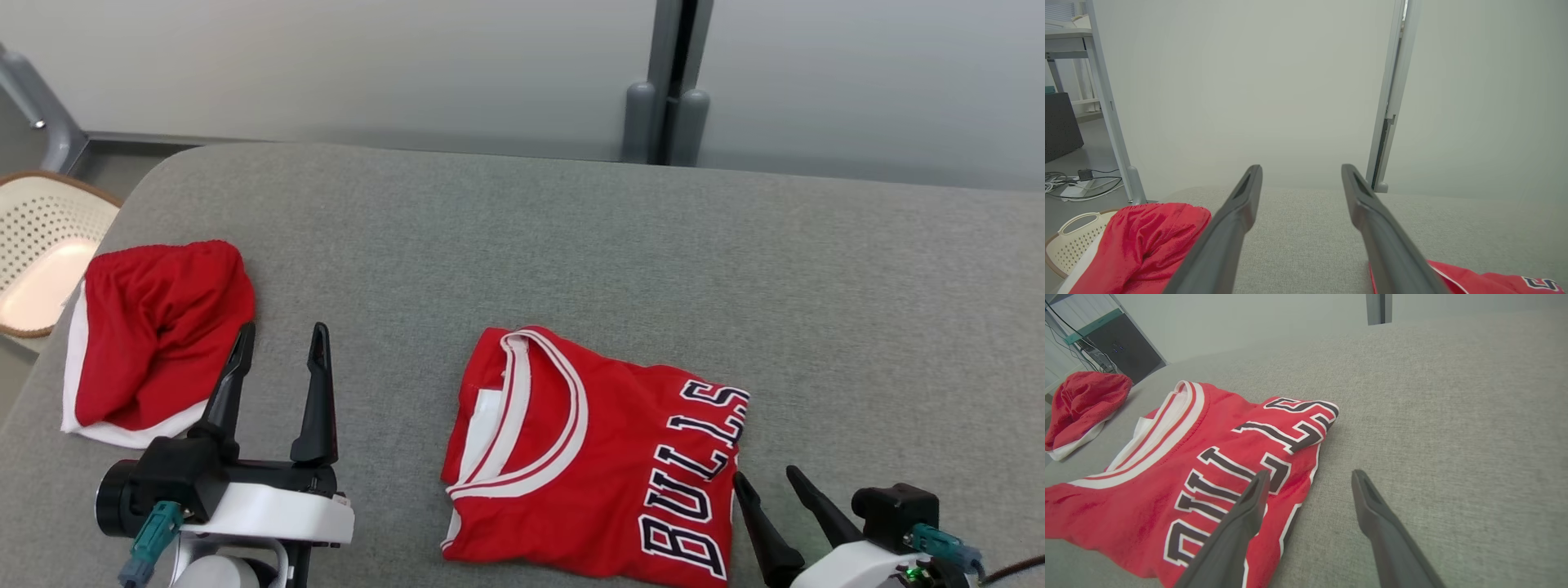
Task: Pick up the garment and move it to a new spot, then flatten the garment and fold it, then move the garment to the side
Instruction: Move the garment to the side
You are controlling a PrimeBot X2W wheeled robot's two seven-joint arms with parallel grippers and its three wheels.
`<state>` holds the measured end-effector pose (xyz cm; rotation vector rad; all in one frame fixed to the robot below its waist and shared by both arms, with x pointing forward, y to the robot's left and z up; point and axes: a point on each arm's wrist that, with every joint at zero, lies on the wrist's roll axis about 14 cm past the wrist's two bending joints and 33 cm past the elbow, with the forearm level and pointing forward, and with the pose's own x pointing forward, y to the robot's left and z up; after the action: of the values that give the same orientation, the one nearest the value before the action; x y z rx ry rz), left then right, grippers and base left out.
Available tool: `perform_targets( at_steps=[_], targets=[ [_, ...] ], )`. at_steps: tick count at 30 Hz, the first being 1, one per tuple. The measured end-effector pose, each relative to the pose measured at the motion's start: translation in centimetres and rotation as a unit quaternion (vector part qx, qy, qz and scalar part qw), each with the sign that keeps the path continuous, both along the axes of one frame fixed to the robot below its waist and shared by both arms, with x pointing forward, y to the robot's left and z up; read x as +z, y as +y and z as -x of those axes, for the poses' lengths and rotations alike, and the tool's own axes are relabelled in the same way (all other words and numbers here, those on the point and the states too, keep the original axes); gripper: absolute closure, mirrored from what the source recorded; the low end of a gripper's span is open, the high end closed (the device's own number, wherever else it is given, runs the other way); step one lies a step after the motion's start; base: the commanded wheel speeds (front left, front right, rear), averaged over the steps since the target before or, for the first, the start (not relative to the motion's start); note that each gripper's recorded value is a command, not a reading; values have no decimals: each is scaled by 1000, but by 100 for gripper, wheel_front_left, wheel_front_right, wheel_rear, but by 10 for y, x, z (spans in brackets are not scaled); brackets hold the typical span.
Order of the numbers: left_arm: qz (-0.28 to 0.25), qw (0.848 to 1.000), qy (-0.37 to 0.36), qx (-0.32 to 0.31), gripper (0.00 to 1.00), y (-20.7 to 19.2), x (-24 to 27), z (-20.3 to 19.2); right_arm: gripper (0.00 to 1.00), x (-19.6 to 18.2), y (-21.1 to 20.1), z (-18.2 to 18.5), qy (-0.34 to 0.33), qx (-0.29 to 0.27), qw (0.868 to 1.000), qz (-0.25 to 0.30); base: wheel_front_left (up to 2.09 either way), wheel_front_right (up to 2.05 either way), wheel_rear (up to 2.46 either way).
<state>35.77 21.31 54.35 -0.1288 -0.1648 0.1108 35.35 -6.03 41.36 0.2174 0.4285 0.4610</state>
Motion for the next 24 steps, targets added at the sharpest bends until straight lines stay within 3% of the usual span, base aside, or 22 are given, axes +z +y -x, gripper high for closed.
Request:
perform_targets(
  at_steps=[6, 7, 8, 9, 16, 24],
  targets=[
    [-1, 1000, 7, 21, 0, 12, -5, 1, 0, -42, 23, -2, 58, 37, 997, 15, 0, 0, 0],
    [-2, 1000, 9, 25, 0, 13, -7, 1, 40, -44, 25, -5, 58, 38, 997, 14, 0, 0, 0],
    [-2, 1000, 10, 27, 0, 15, -8, 2, 66, -46, 28, -7, 61, 43, 997, 15, 0, 0, 0],
    [-3, 999, 11, 29, 0, 16, -8, 2, 100, -47, 31, -8, 63, 48, 997, 16, 0, 0, 0],
    [-11, 1000, 14, 24, 0, 14, -11, -4, 100, -41, 24, -19, 45, 52, 997, 30, 0, 0, 0],
    [-17, 999, 6, -39, 0, -20, -11, -27, 100, -16, -22, -34, -5, 18, 998, 67, 0, 0, 0]
  ],
)
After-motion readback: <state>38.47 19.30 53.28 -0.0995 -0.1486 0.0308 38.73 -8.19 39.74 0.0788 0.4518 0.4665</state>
